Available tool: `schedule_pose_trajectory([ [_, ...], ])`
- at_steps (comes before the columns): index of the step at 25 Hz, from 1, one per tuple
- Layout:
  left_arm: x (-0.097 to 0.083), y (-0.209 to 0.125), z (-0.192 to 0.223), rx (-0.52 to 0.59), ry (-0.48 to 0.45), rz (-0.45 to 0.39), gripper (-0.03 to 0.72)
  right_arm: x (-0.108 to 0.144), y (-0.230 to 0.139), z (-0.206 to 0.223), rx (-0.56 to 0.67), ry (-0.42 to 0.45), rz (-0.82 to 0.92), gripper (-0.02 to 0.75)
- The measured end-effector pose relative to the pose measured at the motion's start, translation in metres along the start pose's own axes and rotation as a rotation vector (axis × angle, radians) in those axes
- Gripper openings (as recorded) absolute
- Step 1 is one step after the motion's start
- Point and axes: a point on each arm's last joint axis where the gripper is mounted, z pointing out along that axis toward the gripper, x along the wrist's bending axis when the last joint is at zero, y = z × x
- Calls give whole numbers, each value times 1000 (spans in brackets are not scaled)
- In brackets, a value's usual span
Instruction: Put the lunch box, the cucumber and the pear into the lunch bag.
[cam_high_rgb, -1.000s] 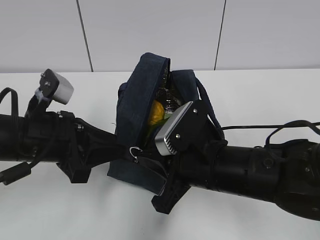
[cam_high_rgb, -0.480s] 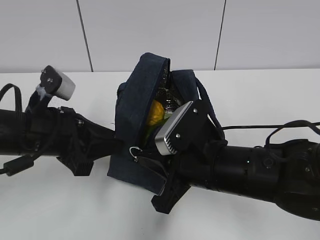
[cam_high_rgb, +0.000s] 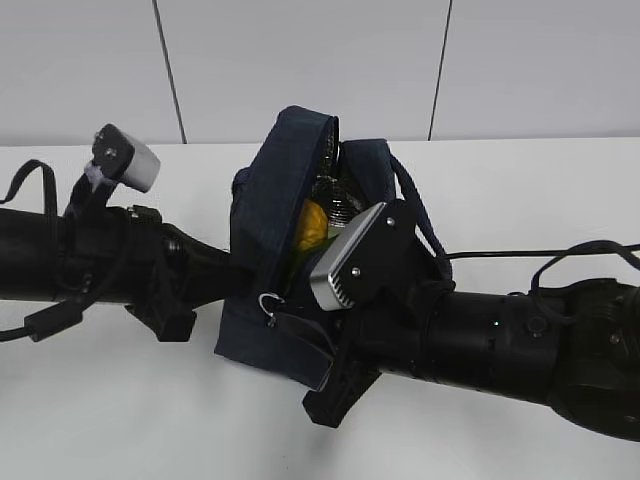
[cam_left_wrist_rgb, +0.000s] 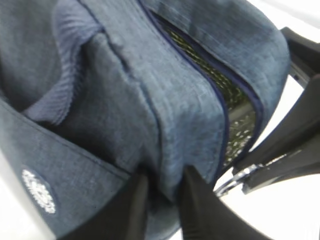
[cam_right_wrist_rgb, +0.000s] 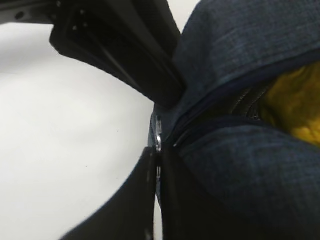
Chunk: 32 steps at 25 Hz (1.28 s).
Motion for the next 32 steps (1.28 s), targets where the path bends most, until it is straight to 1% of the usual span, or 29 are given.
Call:
schedule_pose_trajectory([
  [1,0,-1,1,2,-8,-4,56,0,0,0,0,0,0,0],
  [2,0,-1,2,3,-12,-6,36,0,0,0,-2,0,0,0],
  [5,-1,-2,4,5,-20,-5,17,0,2,0,-18,1,2,0],
  [17,-1,-2,4,6,-18,-5,13,-5,24,-5,-95,-31,4,0],
  [23,-1,-2,4,7,-16,-5,12,-15,40,3,-49,-70,-15,0],
  [32,0,-2,4,8,-14,-5,11,-18,57,-7,-71,-96,-37,0],
])
